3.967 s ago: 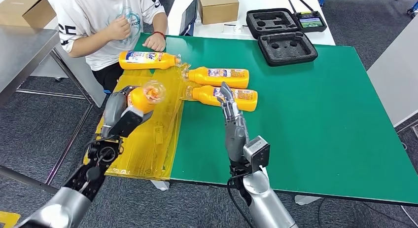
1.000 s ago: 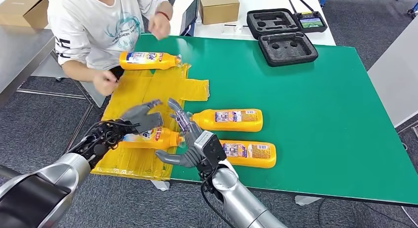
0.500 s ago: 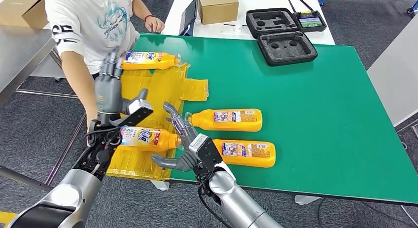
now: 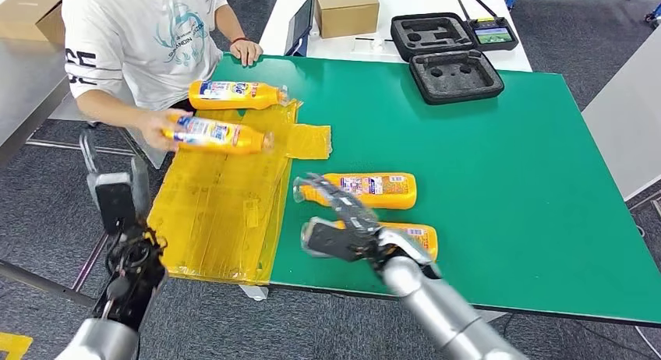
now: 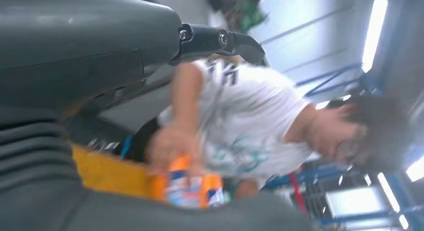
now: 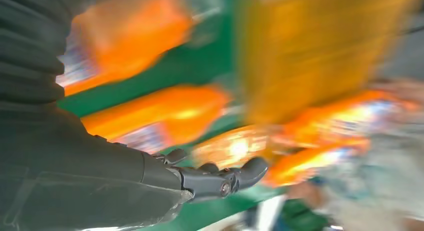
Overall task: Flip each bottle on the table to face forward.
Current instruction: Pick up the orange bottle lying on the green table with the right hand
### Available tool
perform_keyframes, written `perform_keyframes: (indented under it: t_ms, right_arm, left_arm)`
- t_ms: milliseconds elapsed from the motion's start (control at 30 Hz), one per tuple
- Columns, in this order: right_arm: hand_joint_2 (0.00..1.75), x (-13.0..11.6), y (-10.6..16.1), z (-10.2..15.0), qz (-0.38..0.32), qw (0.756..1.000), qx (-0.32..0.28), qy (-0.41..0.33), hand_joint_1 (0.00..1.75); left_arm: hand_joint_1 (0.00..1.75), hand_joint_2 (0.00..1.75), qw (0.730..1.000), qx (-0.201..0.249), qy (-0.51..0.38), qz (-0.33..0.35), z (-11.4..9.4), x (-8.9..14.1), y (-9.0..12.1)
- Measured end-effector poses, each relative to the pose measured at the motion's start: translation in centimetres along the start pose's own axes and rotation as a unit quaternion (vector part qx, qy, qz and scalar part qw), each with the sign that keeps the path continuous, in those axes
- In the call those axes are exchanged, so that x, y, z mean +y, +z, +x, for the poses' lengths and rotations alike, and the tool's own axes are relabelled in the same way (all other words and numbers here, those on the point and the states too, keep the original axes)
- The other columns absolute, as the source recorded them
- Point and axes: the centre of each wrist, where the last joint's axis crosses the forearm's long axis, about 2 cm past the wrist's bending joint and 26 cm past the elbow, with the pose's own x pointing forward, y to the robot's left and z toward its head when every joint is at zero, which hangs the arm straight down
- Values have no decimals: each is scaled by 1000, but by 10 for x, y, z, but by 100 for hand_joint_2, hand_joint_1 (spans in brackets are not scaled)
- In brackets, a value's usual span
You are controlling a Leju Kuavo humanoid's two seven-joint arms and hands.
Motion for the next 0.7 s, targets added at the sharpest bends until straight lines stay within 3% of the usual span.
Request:
perform_keyframes:
  t_ms: [100,200,500,700]
  right_arm:
    - [175,-17,25,-30,7,998,41,43,0]
    - [175,-26,40,-44,10,996,59,62,0]
    - [175,-34,56,-52,14,993,78,84,0]
    - [175,-25,79,-56,34,991,98,84,0]
  left_arm:
    - [0,175,1000,14,12,-12,-2,8,21]
    - [0,175,1000,16,15,-17,-1,10,27]
    - [0,175,1000,15,17,-20,0,11,30]
    - [0,175,1000,17,13,-22,0,11,35]
